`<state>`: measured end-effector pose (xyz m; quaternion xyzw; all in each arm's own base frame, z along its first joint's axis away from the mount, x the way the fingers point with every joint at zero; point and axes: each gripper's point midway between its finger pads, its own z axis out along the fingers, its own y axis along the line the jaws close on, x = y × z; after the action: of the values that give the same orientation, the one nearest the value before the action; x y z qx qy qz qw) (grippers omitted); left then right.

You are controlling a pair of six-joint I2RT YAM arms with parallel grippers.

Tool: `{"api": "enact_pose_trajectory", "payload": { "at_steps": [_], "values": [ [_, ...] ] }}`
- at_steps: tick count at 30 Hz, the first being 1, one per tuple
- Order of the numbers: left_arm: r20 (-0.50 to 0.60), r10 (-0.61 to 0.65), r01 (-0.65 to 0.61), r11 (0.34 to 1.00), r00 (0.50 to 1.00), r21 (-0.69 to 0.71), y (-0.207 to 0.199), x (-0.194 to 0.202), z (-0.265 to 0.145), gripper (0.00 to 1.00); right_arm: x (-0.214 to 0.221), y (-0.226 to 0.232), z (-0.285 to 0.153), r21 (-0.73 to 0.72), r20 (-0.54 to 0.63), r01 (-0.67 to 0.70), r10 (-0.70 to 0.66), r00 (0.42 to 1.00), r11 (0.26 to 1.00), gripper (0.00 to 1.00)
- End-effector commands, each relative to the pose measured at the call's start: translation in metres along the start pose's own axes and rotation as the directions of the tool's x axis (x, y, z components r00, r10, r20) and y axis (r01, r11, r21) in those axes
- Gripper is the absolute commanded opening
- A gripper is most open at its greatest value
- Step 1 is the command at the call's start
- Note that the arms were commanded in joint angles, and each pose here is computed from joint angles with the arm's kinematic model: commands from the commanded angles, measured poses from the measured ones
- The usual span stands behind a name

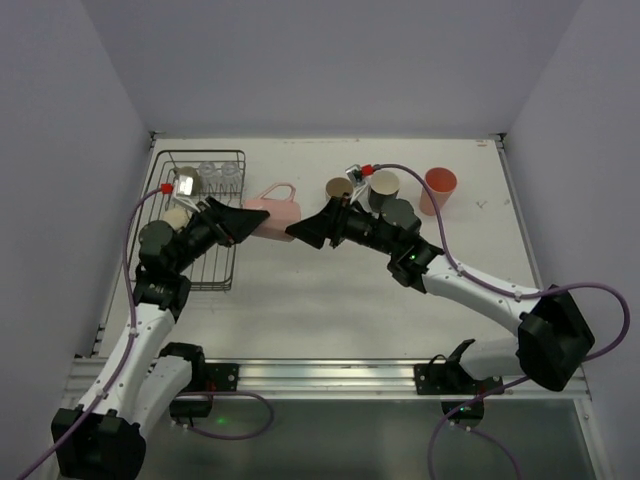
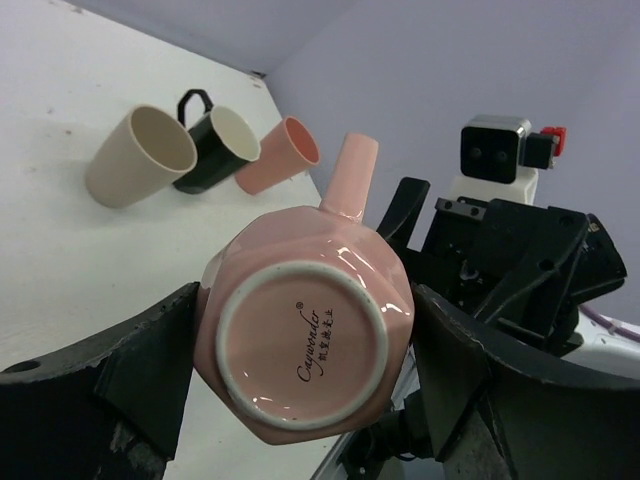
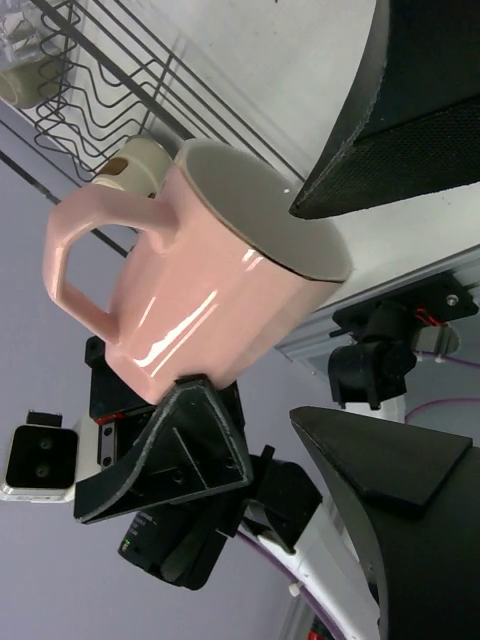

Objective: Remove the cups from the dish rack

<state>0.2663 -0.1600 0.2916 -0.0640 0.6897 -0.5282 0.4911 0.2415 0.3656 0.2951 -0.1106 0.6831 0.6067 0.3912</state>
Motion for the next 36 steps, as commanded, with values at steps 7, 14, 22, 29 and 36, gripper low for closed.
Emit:
{"api": "enact_pose_trajectory", "payload": {
  "at_steps": [7,14,22,29,36],
  "values": [
    [0.008,0.063,-0.063,0.963,0.998,0.261,-0.058,0.008,0.011,0.16,-0.032,0.044,0.008,-0.176,0.099,0.032,-0.014,0.995,0.984,0.57],
    [0.0,0.167,-0.167,0.983,0.986,0.08,-0.026,0.007,0.015,0.89,-0.038,0.03,0.001,-0.082,0.149,0.04,-0.027,0.988,0.996,0.0],
    [-0.128,0.374,-0.393,0.901,0.918,-0.184,0.018,-0.002,0.004,1.0,-0.038,-0.024,-0.038,0.332,0.022,0.164,-0.182,0.983,0.929,0.0],
    [-0.186,0.514,-0.546,0.775,0.837,-0.318,0.038,-0.009,-0.026,1.0,-0.042,-0.126,-0.133,0.727,-0.126,0.187,-0.139,0.982,0.661,0.0],
    [-0.179,0.571,-0.592,0.711,0.801,-0.379,0.048,-0.007,-0.038,1.0,-0.049,-0.205,-0.195,0.93,-0.24,0.244,-0.051,0.97,0.275,0.0]
  ]
}}
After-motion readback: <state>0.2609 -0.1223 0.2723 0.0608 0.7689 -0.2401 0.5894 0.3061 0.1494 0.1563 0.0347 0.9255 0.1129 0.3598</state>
